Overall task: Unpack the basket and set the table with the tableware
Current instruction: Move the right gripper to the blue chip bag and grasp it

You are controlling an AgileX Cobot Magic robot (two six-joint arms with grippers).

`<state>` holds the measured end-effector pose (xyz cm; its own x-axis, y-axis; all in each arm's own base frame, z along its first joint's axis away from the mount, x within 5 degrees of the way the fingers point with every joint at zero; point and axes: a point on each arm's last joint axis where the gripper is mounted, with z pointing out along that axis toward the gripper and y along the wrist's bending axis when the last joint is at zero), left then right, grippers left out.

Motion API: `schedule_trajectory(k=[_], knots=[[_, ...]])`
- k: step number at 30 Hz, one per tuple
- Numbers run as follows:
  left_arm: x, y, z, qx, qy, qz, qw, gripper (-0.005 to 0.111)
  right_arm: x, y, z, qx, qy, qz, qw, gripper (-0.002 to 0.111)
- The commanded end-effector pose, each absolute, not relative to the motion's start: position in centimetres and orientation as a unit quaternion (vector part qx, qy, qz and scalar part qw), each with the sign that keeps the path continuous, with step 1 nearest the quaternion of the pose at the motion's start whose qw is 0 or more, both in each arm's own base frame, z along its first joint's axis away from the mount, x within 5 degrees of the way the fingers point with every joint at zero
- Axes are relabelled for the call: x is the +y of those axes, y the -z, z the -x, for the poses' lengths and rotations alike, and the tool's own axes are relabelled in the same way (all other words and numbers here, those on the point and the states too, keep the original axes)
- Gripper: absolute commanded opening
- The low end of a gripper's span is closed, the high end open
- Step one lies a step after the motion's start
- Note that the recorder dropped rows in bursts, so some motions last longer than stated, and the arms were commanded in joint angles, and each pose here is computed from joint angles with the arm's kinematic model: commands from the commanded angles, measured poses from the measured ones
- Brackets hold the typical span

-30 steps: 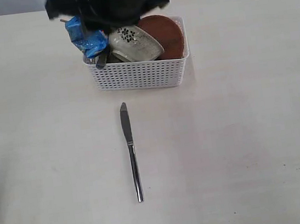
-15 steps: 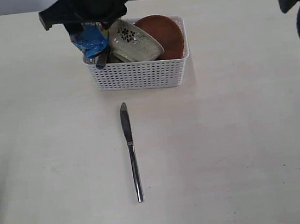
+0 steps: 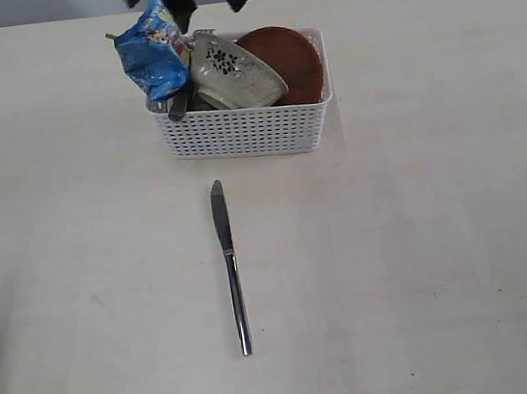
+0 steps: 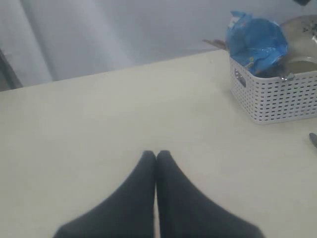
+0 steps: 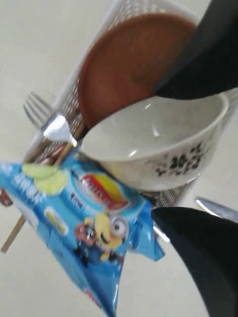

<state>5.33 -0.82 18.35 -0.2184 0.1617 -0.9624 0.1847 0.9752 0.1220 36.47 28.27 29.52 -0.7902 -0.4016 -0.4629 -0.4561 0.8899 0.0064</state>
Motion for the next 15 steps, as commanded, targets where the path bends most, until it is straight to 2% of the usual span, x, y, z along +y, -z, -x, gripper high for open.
schedule_trajectory(k=[1, 5, 8, 13, 15], knots=[[-0.9, -18.4, -5.3, 0.778, 0.013, -0.112, 0.619, 0.0, 25.5, -31.7, -36.3, 0.945, -0.103, 0.247, 0.19, 0.059], [-0.9, -18.4, -5.3, 0.778, 0.013, -0.112, 0.619, 0.0, 26.4, -32.1, -35.4, 0.912, -0.191, 0.322, 0.167, 0.05], [-0.9, -18.4, -5.3, 0.778, 0.013, -0.112, 0.619, 0.0, 28.1, -31.0, -34.0, 0.913, -0.236, 0.307, 0.125, 0.044], [-0.9, -18.4, -5.3, 0.778, 0.013, -0.112, 0.619, 0.0, 29.7, -28.2, -32.0, 0.938, -0.163, 0.294, 0.09, 0.045], [-0.9, -18.4, -5.3, 0.778, 0.013, -0.112, 0.619, 0.0, 30.2, -27.6, -31.9, 0.943, -0.138, 0.28, 0.112, 0.047]])
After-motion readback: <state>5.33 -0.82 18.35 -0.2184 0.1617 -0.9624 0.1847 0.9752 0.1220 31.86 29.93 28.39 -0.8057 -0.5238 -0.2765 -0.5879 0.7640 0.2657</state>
